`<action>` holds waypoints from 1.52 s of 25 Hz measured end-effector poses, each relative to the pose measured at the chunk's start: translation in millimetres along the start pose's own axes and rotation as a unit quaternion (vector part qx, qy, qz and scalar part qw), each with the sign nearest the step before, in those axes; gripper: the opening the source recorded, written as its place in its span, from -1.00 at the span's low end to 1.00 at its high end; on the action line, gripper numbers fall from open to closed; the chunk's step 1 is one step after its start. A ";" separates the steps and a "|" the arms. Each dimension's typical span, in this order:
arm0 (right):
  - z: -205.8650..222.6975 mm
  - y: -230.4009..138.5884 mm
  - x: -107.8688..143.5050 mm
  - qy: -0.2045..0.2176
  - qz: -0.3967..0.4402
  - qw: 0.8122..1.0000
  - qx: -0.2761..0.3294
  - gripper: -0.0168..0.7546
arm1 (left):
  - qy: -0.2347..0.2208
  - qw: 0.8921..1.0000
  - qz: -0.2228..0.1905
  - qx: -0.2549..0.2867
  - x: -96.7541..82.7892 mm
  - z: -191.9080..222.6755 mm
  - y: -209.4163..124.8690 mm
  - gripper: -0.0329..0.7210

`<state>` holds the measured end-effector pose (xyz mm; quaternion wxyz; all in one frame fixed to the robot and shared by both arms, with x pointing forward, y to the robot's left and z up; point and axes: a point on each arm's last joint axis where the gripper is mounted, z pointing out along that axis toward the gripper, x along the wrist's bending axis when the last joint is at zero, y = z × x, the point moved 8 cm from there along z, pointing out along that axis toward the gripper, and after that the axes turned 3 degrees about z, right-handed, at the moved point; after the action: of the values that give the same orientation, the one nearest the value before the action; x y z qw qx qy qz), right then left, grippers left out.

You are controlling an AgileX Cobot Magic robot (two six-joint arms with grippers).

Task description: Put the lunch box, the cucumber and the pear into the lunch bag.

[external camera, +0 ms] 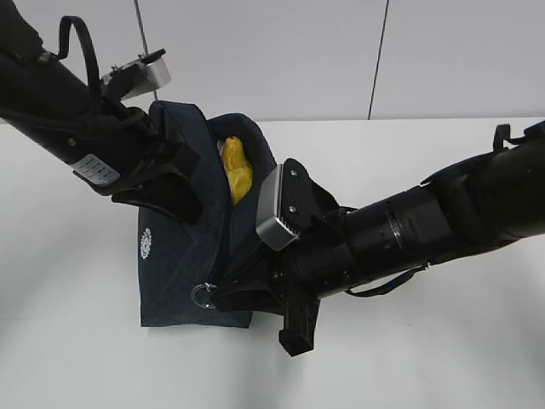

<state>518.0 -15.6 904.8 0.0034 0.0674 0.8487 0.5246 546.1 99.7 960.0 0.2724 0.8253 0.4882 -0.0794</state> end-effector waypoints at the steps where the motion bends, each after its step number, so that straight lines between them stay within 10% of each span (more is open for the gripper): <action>1: -0.8 1.3 0.4 0.000 0.000 1.000 0.000 -0.96 | 0.000 1.000 0.000 0.000 0.1 0.0 0.1 -0.90; 38: -43.2 68.4 -5.8 -0.093 -0.074 0.991 -0.054 -0.96 | 0.004 1.000 0.009 0.018 1.3 -0.3 -5.9 -0.90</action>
<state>528.0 -24.6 984.7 0.1249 0.0525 0.8179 0.5592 541.7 103.0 957.5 0.2566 0.8345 0.4806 -0.0825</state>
